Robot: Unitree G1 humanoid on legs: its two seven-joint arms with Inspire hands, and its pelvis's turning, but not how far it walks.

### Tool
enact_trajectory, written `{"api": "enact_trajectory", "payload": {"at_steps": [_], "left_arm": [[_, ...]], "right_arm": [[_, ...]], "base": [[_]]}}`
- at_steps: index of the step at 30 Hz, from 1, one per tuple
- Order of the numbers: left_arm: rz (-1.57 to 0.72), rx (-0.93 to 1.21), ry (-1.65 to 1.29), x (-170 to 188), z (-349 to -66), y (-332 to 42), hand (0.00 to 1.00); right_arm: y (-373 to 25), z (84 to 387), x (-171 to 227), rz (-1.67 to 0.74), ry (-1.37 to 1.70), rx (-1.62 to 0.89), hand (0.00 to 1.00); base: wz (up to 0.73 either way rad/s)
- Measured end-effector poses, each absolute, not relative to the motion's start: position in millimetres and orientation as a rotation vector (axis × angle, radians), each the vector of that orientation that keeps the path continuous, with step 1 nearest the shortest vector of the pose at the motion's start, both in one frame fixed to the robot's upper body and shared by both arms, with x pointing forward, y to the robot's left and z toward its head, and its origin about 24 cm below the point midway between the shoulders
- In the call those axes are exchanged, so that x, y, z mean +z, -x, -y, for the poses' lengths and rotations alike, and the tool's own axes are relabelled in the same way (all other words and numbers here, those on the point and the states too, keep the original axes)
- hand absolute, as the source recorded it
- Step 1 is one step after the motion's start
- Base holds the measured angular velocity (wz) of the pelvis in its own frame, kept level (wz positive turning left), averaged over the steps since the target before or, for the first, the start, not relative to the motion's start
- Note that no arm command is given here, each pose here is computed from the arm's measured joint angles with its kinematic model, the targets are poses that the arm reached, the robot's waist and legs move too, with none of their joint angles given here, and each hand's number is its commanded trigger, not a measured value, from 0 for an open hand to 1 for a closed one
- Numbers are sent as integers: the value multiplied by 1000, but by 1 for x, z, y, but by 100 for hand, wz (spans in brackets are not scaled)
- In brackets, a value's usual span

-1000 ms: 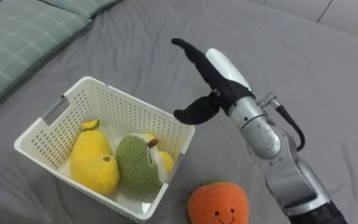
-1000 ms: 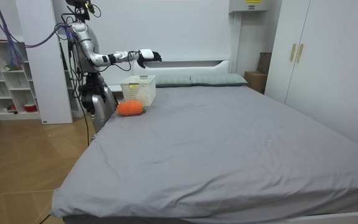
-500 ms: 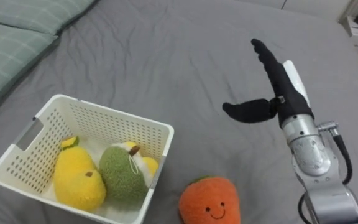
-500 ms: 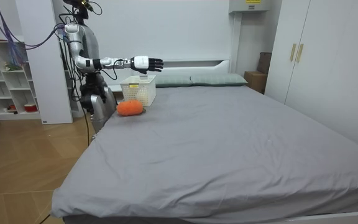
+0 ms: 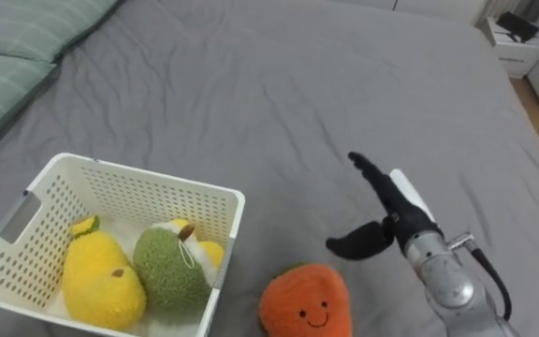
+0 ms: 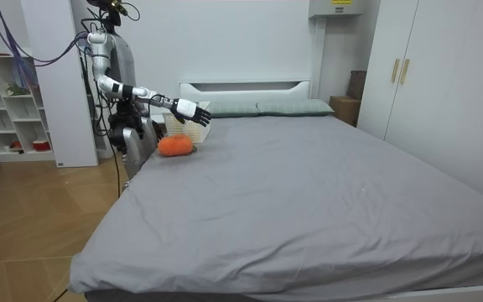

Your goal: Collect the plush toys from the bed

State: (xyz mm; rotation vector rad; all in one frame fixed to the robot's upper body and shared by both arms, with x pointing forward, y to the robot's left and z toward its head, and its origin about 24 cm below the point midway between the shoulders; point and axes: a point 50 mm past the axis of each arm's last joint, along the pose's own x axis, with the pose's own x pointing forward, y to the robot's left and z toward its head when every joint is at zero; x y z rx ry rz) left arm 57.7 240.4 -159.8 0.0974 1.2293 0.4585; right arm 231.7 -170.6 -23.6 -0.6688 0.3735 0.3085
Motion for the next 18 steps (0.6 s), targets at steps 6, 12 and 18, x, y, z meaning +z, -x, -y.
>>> {"api": "enact_trajectory", "payload": {"at_steps": [6,12,18], "left_arm": [[-1226,451,-112,-160,-240,-58,0],[-1231,450,-113,-160,-239,-57,0],[-1241,457,-111,-161,-239,-53,0]], "right_arm": [[-227,160,-30,-392,708,377,0],[-217,153,-38,-429,723,449,0],[-213,148,-43,-475,715,519,0]], "base": [[4],[0],[0]]}}
